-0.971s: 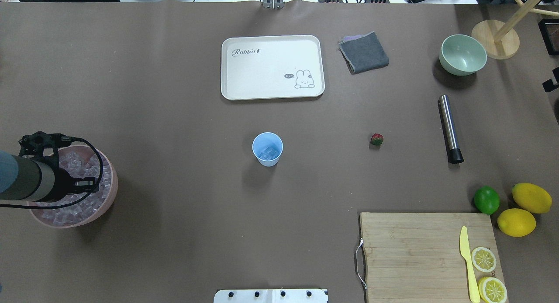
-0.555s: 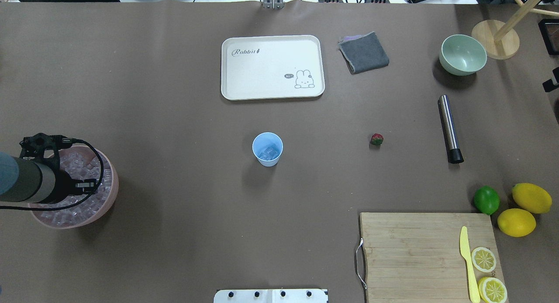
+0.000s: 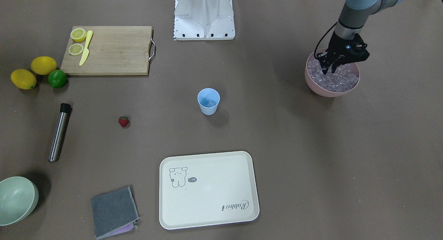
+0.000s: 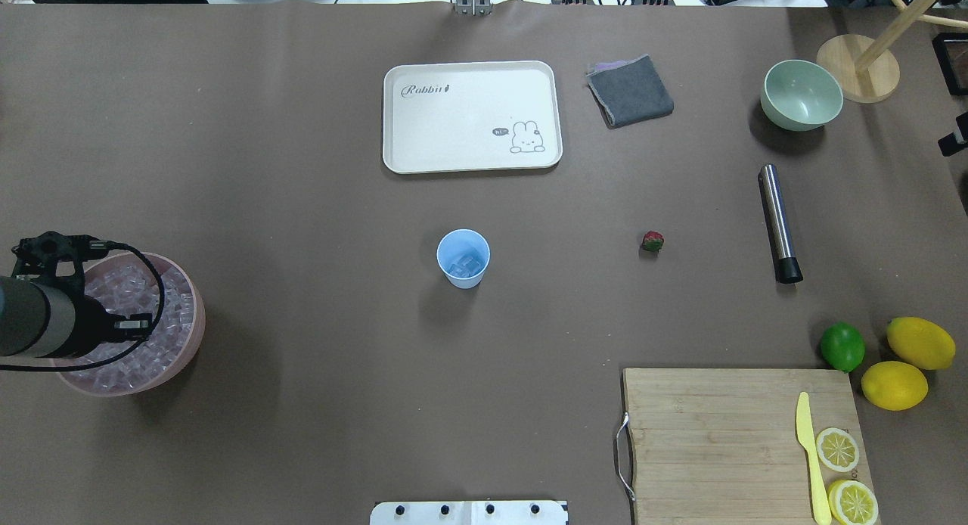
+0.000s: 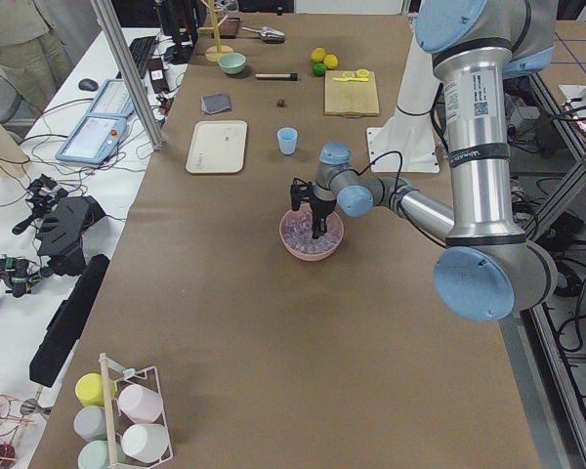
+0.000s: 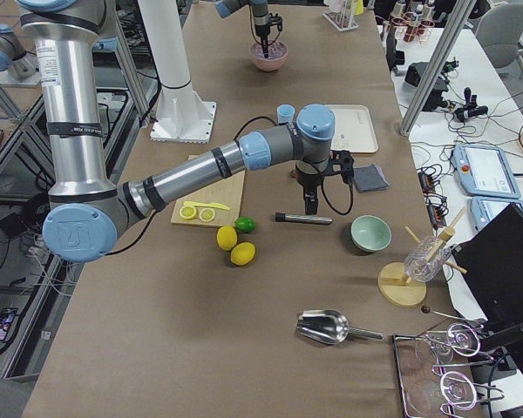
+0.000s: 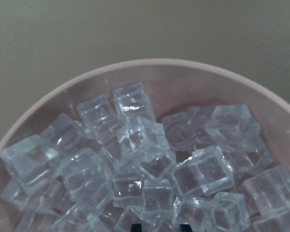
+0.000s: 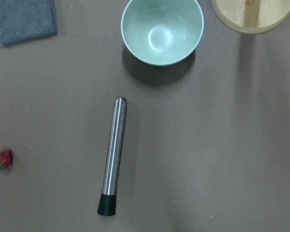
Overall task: Mash ice and strawberries in cup
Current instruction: 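Lift the ice cube and carry it toward the blue cup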
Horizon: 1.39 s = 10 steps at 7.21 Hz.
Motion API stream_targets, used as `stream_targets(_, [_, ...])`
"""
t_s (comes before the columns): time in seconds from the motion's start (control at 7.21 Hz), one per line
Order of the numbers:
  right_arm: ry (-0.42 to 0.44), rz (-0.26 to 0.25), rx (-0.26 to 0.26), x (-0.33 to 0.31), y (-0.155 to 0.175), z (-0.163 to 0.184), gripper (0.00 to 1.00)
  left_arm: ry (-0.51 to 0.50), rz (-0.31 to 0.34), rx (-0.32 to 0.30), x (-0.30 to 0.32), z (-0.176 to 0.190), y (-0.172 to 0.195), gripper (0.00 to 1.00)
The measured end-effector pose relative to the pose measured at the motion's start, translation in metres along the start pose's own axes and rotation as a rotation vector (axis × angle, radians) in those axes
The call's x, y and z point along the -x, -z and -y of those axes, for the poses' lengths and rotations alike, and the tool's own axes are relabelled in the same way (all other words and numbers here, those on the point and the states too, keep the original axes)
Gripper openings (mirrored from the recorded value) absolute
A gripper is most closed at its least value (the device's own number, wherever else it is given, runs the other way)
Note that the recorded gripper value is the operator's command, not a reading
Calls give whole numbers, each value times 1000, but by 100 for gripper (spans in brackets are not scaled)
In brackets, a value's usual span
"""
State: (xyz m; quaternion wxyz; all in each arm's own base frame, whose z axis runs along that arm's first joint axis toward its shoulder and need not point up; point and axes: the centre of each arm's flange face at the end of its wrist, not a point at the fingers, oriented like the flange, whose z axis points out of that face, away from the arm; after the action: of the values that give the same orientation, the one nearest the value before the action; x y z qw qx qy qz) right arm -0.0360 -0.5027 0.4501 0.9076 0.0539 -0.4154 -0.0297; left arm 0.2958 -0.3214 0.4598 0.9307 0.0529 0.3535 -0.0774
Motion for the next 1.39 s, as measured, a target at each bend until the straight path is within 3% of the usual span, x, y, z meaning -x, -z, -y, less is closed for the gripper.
stream_targets(0.28, [6, 4, -4, 3, 2, -2, 100, 36, -40, -58, 12, 11, 50, 0])
stream_targets(0.69, [20, 13, -11, 2, 2, -4, 100, 41, -222, -189, -55, 60, 106, 0])
stream_targets(1.11, [13, 9, -8, -1, -1, -7, 100, -28, -362, -249, -178, 82, 113, 0])
stream_targets(1.39, [10, 7, -6, -3, -2, -9, 100, -58, -362, -273, -273, 72, 103, 0])
